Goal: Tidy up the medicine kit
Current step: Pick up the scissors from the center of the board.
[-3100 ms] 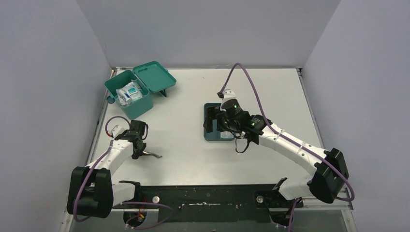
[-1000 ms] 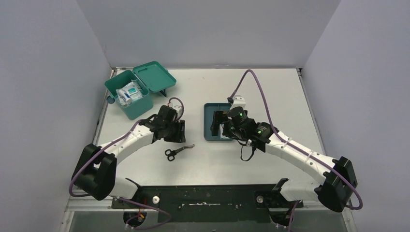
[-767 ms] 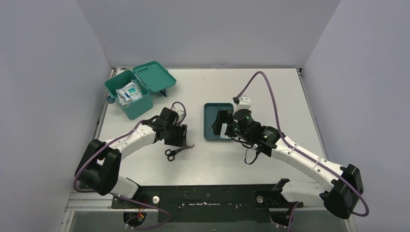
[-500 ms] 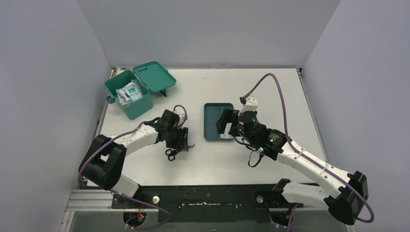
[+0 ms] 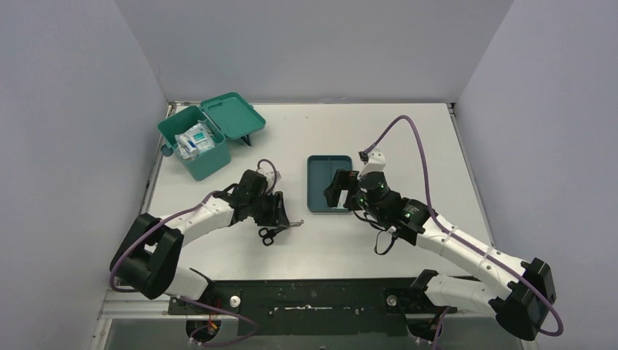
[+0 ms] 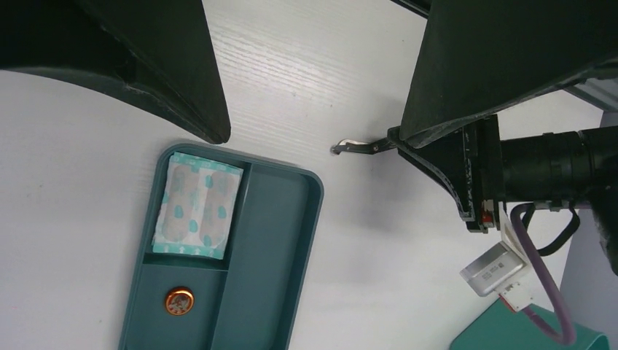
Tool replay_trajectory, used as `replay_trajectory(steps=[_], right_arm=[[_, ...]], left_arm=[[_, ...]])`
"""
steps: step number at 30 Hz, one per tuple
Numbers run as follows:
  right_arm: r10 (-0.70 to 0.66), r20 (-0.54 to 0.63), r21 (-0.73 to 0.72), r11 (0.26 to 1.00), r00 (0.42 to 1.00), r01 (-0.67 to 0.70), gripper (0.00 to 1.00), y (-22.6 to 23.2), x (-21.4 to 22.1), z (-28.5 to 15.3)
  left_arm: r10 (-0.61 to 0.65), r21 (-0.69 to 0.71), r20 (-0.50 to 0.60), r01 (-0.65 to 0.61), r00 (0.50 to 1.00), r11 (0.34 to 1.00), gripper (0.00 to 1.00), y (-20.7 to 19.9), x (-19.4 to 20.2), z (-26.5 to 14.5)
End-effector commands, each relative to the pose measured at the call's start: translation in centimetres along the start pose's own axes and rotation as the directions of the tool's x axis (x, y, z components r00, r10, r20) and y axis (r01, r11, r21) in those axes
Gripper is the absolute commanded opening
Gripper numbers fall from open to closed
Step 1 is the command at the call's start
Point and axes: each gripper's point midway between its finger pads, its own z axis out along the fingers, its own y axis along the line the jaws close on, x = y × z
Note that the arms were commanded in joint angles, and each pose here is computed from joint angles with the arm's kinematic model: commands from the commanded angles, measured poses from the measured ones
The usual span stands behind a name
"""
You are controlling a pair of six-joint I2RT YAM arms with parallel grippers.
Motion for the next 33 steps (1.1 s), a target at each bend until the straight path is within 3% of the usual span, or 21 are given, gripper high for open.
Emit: replay_trajectory(steps=[1,8,18,21,28,33], right_arm=[[0.016,-0.003,-0.109,0.994,1.0,-0.016,0.87,2.1,0.2,0.8],[0.001,-0.114,-0.208,0.978,0.993,-0.024,0.56,3.8,3.9,3.1],[-0.061,-0.217,-0.221,0.975,0.974,0.012,0.51,4.7,7.3,5.4],[-0.083,-0.236,-0.203,0.979,0.968,0.035,0.42,4.3,8.3,6.2],[-0.167,-0.29,-0.184,0.976,0.942,0.117,0.35,4.8,10.5,7.7],[-0.227,-0.339,-0.077,0.974,0.913,0.213,0.2,3.9,11.2,8.9]], left_arm=[[-0.098,0.036,0.177,0.093,0.979,0.995,0.4,-0.9,-3.9,-2.6],[-0.218,0.109,0.342,0.192,0.914,0.975,0.42,0.0,-6.9,-7.4],[-0.299,0.071,0.235,0.291,0.925,0.954,0.39,3.6,-2.3,-5.5],[-0.309,0.069,0.226,0.302,0.924,0.951,0.39,3.9,-2.0,-5.3],[-0.371,0.154,0.239,0.342,0.897,0.927,0.44,3.3,-2.2,-5.2],[-0.405,0.112,0.29,0.389,0.867,0.914,0.46,4.6,-2.3,-5.8]])
